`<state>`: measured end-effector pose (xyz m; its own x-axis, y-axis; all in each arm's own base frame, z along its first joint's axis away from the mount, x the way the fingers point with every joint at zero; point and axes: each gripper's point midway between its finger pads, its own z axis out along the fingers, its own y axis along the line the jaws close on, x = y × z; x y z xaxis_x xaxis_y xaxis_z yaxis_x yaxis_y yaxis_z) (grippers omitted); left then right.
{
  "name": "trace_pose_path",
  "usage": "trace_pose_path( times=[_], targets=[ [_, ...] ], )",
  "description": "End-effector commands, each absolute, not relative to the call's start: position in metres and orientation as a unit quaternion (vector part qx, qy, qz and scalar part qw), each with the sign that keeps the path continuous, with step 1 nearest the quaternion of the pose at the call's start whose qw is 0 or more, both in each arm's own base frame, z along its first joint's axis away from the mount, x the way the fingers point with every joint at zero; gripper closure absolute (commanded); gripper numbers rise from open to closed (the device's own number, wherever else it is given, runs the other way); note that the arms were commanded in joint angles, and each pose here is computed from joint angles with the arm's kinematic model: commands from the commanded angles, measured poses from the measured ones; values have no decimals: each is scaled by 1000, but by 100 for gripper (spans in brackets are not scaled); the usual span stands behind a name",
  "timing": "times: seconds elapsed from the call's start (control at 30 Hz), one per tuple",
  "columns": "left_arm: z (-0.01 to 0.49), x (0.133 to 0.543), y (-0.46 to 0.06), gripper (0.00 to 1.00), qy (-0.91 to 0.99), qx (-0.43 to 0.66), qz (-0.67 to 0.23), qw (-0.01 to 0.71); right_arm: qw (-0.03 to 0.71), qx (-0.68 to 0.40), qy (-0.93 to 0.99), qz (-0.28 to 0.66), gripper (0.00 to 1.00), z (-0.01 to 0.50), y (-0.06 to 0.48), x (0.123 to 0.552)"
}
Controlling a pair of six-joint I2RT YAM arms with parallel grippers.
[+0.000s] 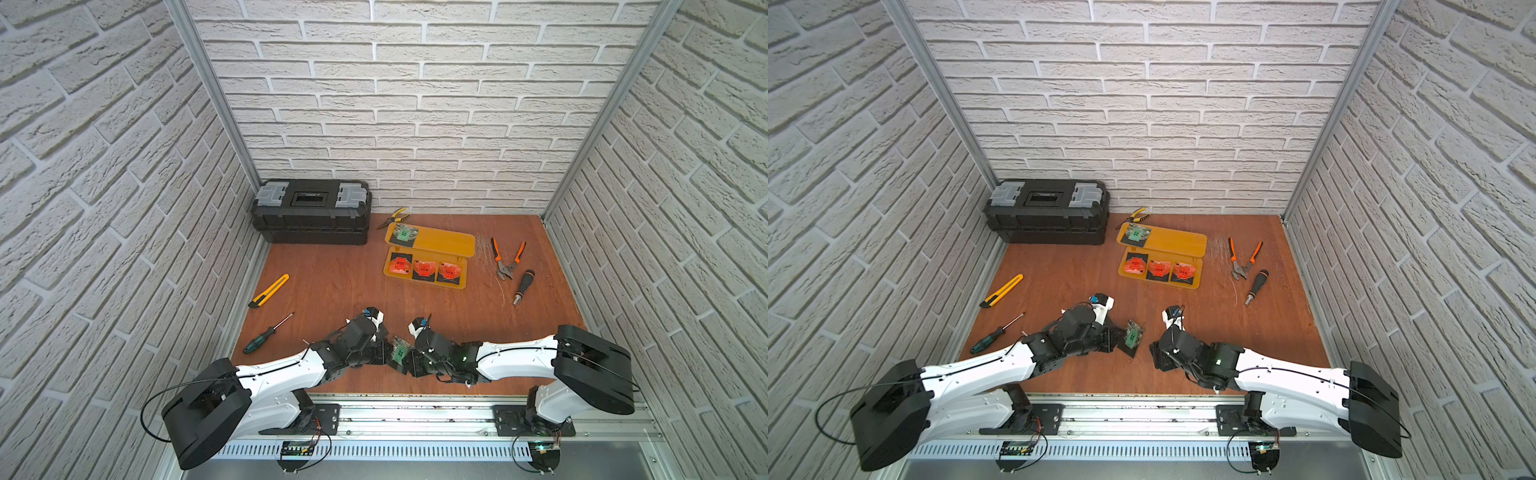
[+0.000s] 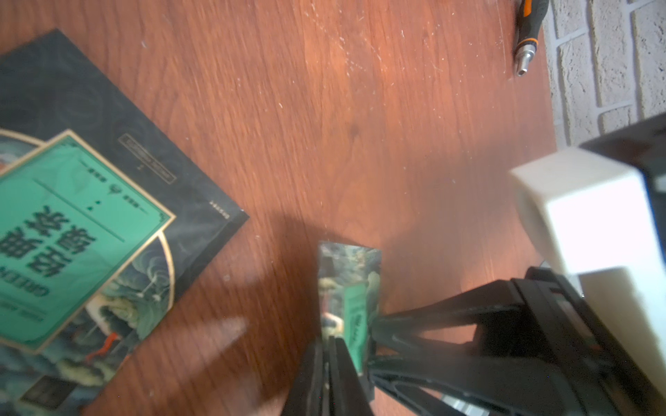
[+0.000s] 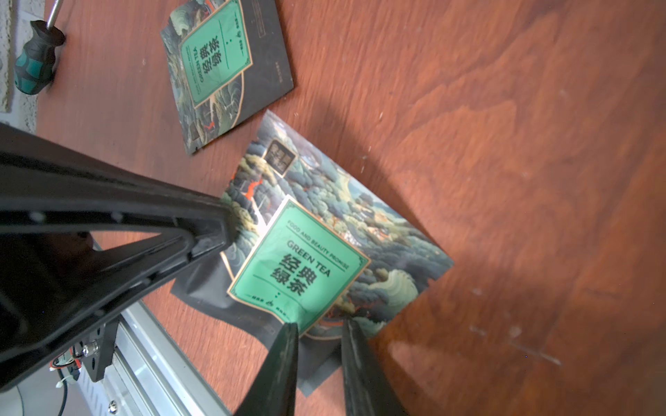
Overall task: Place the tea bags on the shelf by color
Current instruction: Pick up the tea bag from the center of the board.
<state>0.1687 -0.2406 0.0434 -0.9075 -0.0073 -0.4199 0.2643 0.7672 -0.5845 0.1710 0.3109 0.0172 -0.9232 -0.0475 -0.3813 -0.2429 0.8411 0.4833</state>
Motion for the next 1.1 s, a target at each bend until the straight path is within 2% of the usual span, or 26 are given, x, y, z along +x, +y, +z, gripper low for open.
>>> trace_pose_path(
  times=[0.0,0.13,0.37,0.67,1.07],
  targets=[
    [42,170,-237,94,918,67,-331,209,166,-72,953,243,74,3,295,166],
    [43,170,-237,100,917,68,-331,211,168,-73,952,244,74,5,294,166],
    [45,173,-239,100,915,71,-332,217,182,-79,947,251,71,16,294,168],
    [60,182,-246,100,907,82,-338,239,225,-93,940,240,61,47,279,174],
    [93,198,-260,100,888,95,-356,276,302,-83,934,173,40,86,226,182]
  ],
)
